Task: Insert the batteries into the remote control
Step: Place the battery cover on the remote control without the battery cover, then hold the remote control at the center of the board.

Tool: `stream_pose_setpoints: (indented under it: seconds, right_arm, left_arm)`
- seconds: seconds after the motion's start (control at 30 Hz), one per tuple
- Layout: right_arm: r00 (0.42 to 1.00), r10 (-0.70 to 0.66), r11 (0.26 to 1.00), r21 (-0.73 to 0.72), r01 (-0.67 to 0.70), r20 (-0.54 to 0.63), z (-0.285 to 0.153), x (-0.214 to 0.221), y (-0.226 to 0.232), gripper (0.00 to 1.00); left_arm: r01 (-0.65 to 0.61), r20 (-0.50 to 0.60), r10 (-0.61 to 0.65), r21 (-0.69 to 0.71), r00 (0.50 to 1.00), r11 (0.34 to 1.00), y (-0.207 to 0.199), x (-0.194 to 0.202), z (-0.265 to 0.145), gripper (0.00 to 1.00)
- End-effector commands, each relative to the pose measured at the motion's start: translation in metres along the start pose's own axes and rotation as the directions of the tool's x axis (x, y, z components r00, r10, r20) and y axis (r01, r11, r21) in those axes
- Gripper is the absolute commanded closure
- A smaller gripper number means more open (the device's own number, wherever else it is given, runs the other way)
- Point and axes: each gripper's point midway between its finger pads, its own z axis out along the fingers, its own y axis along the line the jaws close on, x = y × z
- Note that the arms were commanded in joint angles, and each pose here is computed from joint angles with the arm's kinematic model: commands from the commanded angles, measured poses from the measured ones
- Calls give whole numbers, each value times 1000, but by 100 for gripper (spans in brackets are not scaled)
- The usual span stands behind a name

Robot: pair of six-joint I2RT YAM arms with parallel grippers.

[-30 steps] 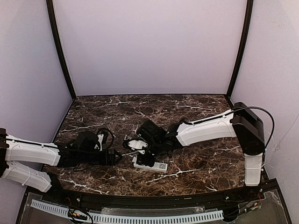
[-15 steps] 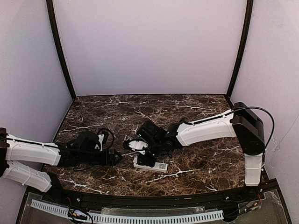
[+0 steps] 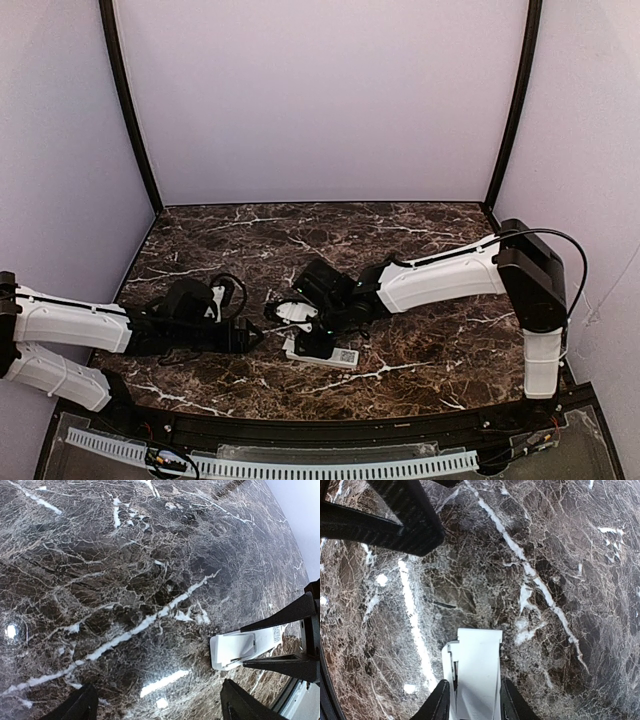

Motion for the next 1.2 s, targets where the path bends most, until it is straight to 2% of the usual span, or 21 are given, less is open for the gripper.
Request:
stream_pose_setpoints:
  seconds: [0.0, 0.17, 0.53, 0.77, 0.93, 1.17]
  right_arm:
    - [1000, -5, 1000, -9, 5, -17, 2, 5, 3, 66]
    - [1000, -4, 1000, -5, 4, -10, -3, 2, 3, 63]
    - [995, -2, 1000, 17, 0, 99, -42, -29, 1, 41]
    - [990, -7, 1000, -16, 9, 143, -56, -23, 3, 39]
    - [992, -31, 999, -31, 34, 119, -41, -8, 3, 36]
    - [993, -42, 999, -23, 45, 112, -26, 9, 1, 35]
  left_arm:
    - [-17, -4, 17, -16, 1000, 1000, 1, -3, -1, 14]
    - [-24, -4, 24, -4, 1000, 1000, -2, -5, 1, 14]
    - [-93, -6, 93, 72, 996, 993, -22, -11, 0, 15]
    - [-101, -15, 103, 88, 995, 991, -30, -17, 7, 20]
    - [-37, -11, 39, 123, 999, 992, -33, -25, 11, 24]
    - [-4, -43, 12, 190, 999, 982, -41, -19, 25, 33]
